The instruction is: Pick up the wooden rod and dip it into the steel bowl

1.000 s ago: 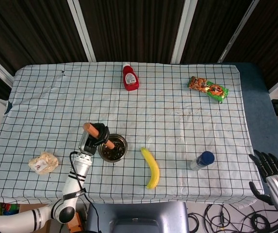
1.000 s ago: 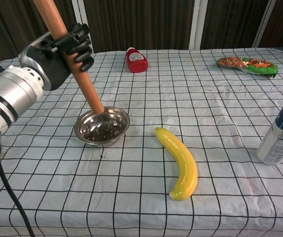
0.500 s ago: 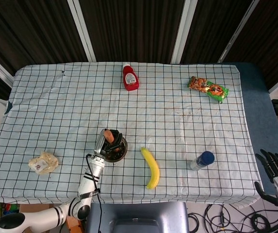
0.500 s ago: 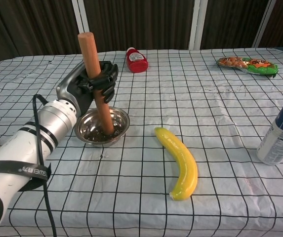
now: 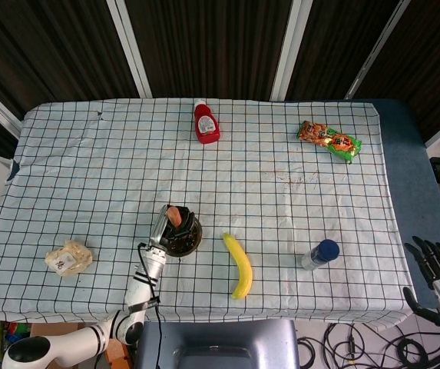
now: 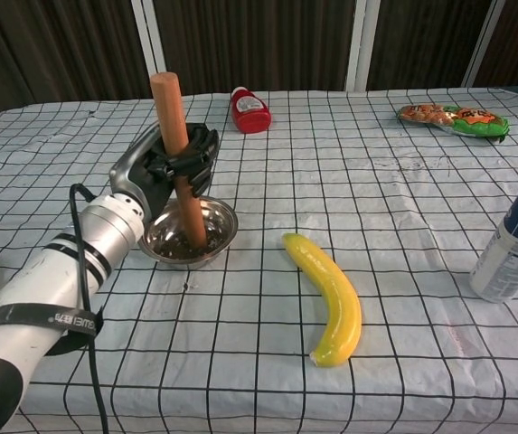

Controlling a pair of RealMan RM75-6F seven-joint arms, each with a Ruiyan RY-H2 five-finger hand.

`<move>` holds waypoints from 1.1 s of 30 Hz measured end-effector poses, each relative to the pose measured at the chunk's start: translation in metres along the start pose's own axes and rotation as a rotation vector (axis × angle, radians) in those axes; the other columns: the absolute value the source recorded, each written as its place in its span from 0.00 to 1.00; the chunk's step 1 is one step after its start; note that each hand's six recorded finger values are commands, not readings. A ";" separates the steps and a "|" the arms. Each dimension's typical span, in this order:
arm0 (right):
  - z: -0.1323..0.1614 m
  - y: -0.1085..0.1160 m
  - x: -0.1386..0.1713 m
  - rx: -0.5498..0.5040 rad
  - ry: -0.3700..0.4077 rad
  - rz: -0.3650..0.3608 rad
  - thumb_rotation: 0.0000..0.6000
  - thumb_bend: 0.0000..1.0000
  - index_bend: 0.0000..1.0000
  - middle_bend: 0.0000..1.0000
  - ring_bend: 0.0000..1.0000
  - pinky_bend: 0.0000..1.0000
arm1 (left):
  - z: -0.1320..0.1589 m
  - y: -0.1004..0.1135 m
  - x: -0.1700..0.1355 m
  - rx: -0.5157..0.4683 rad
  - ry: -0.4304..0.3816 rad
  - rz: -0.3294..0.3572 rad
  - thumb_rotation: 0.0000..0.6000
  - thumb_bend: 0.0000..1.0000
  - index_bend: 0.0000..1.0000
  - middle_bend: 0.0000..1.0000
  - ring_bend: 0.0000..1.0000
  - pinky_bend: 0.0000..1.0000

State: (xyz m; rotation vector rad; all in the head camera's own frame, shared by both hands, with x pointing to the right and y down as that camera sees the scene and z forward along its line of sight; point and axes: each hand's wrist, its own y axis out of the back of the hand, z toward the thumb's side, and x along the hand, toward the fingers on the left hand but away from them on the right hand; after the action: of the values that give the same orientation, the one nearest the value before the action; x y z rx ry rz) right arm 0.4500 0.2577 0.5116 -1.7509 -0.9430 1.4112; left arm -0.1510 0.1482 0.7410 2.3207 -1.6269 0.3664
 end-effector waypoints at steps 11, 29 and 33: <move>0.000 0.001 0.001 -0.002 0.004 -0.003 1.00 0.37 0.00 0.00 0.00 0.00 | 0.025 0.002 0.003 0.013 -0.050 -0.013 1.00 0.74 1.00 1.00 0.98 1.00; -0.004 0.005 0.002 -0.009 -0.006 -0.012 1.00 0.37 0.00 0.00 0.00 0.00 | 0.018 0.002 0.004 0.024 -0.044 -0.026 1.00 0.62 1.00 1.00 0.98 1.00; -0.003 0.004 0.002 -0.008 0.001 -0.004 1.00 0.37 0.00 0.00 0.00 0.00 | 0.045 0.005 0.005 0.021 -0.111 -0.046 1.00 0.54 1.00 1.00 0.98 1.00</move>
State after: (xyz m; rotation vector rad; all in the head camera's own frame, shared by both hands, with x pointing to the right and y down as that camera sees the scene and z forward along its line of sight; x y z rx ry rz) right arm 0.4535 0.2573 0.5080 -1.7544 -0.9524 1.4059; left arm -0.1516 0.1253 0.7014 2.4293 -1.6237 0.2494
